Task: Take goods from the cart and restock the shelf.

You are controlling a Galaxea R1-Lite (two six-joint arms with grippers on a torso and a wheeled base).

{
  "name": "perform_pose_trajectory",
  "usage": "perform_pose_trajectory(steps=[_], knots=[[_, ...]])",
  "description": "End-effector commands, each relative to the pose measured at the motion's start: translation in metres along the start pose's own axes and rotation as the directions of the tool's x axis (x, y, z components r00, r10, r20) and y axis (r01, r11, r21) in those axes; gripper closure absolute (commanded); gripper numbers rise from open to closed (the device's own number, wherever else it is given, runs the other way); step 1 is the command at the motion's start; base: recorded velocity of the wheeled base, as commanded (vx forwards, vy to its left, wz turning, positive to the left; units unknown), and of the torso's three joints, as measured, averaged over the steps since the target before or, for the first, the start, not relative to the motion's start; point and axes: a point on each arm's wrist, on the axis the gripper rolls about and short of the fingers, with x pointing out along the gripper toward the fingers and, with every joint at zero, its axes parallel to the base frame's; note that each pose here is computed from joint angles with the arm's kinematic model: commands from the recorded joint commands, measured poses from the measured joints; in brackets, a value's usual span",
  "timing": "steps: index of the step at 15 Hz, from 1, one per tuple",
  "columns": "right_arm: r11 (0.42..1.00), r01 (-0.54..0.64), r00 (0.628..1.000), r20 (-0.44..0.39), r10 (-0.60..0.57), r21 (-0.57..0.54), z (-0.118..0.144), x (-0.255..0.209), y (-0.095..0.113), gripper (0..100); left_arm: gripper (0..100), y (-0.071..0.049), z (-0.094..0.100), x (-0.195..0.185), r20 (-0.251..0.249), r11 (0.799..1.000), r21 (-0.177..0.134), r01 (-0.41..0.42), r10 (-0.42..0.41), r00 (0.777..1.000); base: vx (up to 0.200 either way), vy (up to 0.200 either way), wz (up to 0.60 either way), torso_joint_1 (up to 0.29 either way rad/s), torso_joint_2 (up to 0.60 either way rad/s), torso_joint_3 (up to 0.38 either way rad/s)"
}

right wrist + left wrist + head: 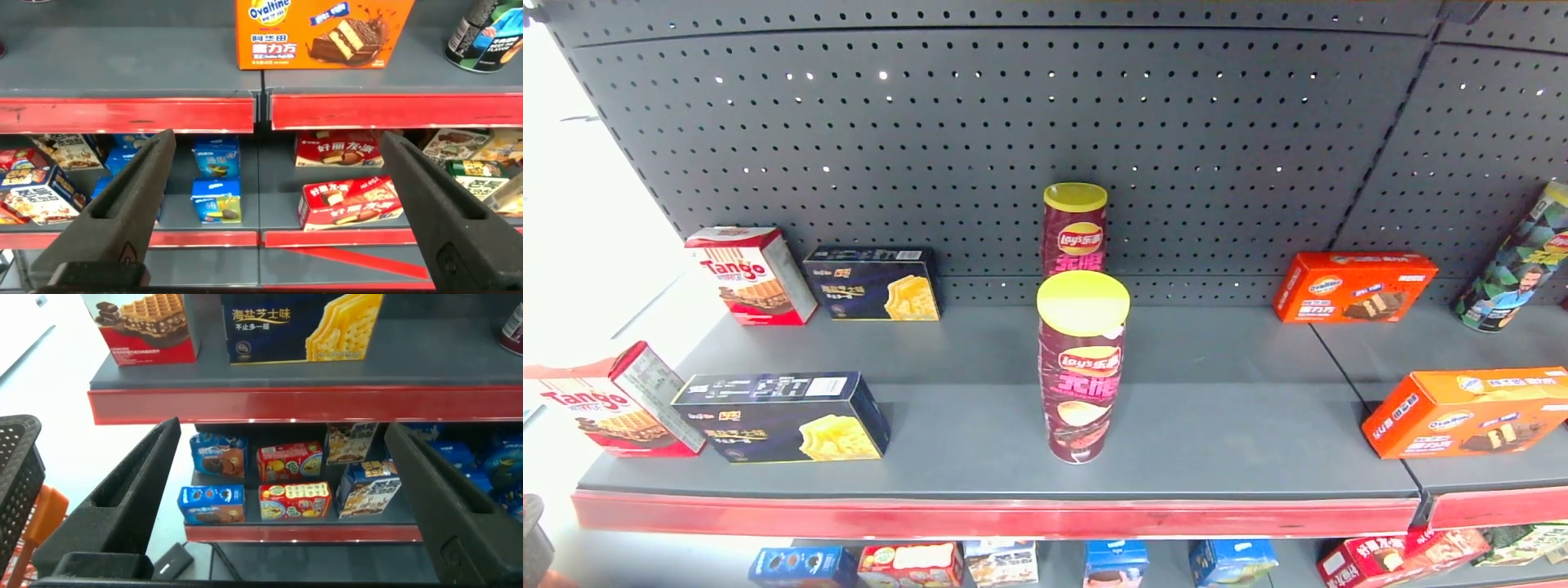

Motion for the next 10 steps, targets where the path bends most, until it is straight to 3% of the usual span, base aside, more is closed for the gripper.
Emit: perform_pose_trajectory(steps=[1, 10], knots=[[1.000, 0.000, 1.000, -0.003, 0.000, 0.000, 0.0001, 0.0002, 0.0000, 0, 0, 0.0000, -0.0001, 0.0000, 0.000, 1.000, 0.000, -0.001, 0.001, 1.000, 0.000, 0.000, 0.00, 0.000, 0.00, 0.000], [1.000, 0.000, 1.000, -0.003, 0.000, 0.000, 0.0001, 0.0002, 0.0000, 0, 0, 0.0000, -0.0001, 0.0000, 0.000, 1.000, -0.003, -0.002, 0.002, 1.000, 0.000, 0.000, 0.00, 0.000, 0.00, 0.000]])
